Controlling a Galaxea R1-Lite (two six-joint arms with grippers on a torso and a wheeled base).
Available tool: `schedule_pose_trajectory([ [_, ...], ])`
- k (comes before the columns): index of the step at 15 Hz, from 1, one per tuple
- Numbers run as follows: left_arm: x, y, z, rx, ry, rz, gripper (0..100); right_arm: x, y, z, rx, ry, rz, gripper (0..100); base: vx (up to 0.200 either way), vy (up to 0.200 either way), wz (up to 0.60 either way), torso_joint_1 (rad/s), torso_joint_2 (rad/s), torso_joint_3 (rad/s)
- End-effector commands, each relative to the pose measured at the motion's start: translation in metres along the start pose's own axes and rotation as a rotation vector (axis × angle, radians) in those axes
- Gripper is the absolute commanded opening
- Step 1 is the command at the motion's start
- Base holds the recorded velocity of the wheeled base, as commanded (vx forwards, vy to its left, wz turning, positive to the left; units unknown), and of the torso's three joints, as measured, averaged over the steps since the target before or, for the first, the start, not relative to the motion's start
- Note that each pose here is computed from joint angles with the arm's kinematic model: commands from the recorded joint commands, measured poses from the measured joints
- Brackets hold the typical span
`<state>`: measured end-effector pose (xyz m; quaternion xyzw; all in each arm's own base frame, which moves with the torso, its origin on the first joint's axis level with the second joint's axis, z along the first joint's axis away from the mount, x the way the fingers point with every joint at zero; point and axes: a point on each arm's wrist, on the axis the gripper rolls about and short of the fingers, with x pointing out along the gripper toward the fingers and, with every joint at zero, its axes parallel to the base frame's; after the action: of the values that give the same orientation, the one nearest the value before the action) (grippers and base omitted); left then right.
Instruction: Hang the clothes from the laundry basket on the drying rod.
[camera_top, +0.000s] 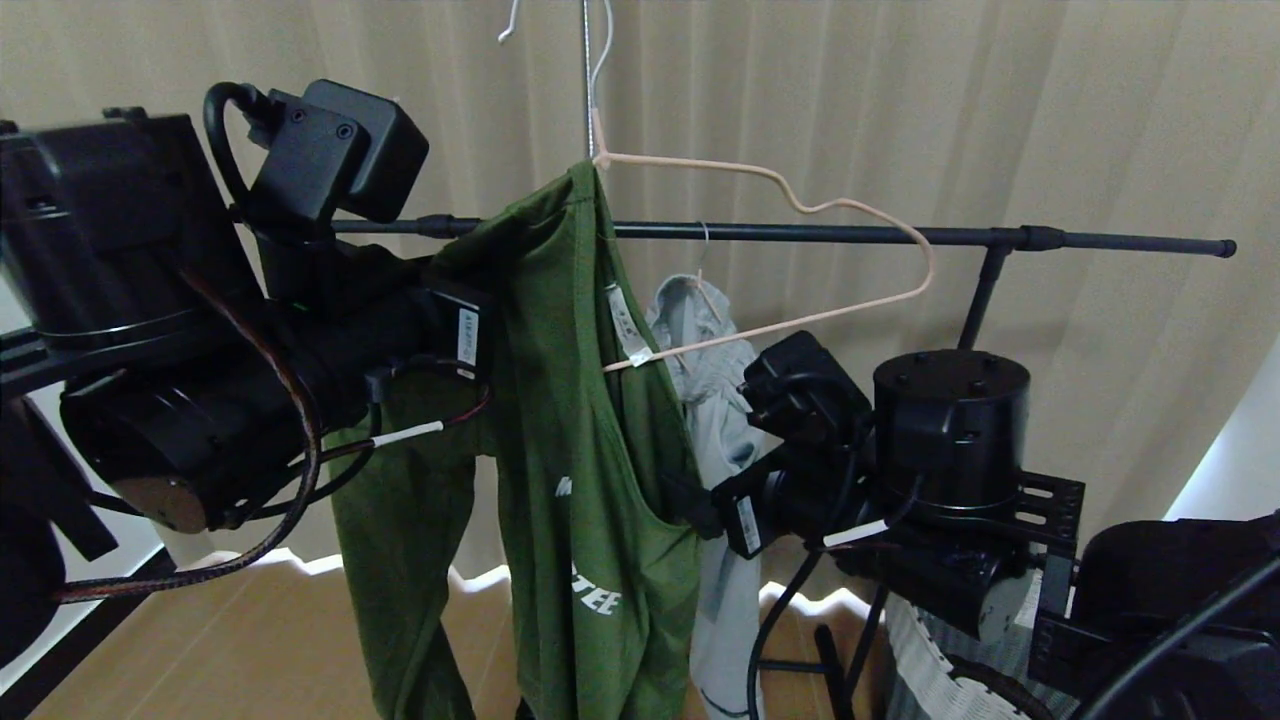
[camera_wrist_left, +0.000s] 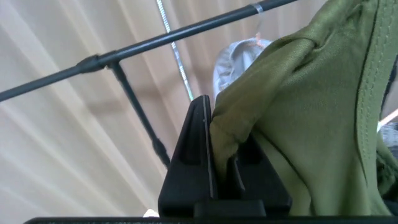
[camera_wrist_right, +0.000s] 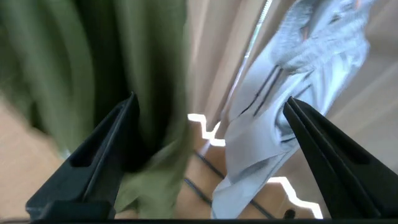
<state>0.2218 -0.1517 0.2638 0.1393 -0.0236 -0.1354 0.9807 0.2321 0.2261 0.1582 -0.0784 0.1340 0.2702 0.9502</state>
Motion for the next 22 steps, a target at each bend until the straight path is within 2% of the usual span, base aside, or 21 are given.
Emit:
schedule_pose_trajectory([
  [1, -0.002, 0.002, 0.002, 0.0, -0.009, 0.007, 0, -0.001, -0.007, -0.011, -0.007, 0.043, -0.055, 100, 0.0, 0.0, 0.0, 0.0, 0.0, 0.0],
  [2, -0.003, 0.003, 0.002, -0.001, -0.009, 0.01, 0, -0.003, -0.011, -0.014, -0.006, 0.053, -0.08, 100, 0.0, 0.0, 0.0, 0.0, 0.0, 0.0],
  [3, -0.003, 0.009, 0.0, 0.008, -0.001, 0.029, 0, -0.012, -0.024, -0.021, 0.0, 0.074, -0.135, 100, 0.0, 0.0, 0.0, 0.0, 0.0, 0.0],
  [5, -0.001, 0.015, -0.009, 0.079, 0.032, 0.054, 0, -0.022, -0.048, -0.02, 0.027, 0.071, -0.21, 100, 0.0, 0.0, 0.0, 0.0, 0.0, 0.0],
  [8, -0.005, 0.019, -0.027, 0.156, 0.07, 0.067, 0, -0.03, -0.083, -0.01, 0.072, 0.029, -0.321, 100, 0.0, 0.0, 0.0, 0.0, 0.0, 0.0],
  [12, -0.017, 0.02, -0.055, 0.268, 0.134, 0.059, 0, -0.039, -0.107, 0.006, 0.102, -0.033, -0.401, 100, 0.0, 0.0, 0.0, 0.0, 0.0, 0.0],
  [14, -0.016, 0.022, -0.064, 0.305, 0.172, 0.063, 0, -0.04, -0.108, 0.014, 0.106, -0.062, -0.404, 100, 0.0, 0.0, 0.0, 0.0, 0.0, 0.0],
  [16, -0.013, 0.025, -0.067, 0.309, 0.188, 0.076, 0, -0.047, -0.102, 0.019, 0.093, -0.084, -0.385, 100, 0.0, 0.0, 0.0, 0.0, 0.0, 0.0],
  [18, -0.009, 0.025, -0.066, 0.295, 0.183, 0.087, 0, -0.053, -0.092, 0.023, 0.054, -0.099, -0.347, 100, 0.0, 0.0, 0.0, 0.0, 0.0, 0.0],
  [19, -0.001, 0.027, -0.065, 0.284, 0.179, 0.109, 0, -0.061, -0.078, 0.027, 0.019, -0.119, -0.291, 100, 0.0, 0.0, 0.0, 0.0, 0.0, 0.0],
  [22, 0.009, 0.029, -0.067, 0.232, 0.168, 0.155, 0, -0.069, -0.057, 0.03, -0.058, -0.098, -0.214, 100, 0.0, 0.0, 0.0, 0.0, 0.0, 0.0],
])
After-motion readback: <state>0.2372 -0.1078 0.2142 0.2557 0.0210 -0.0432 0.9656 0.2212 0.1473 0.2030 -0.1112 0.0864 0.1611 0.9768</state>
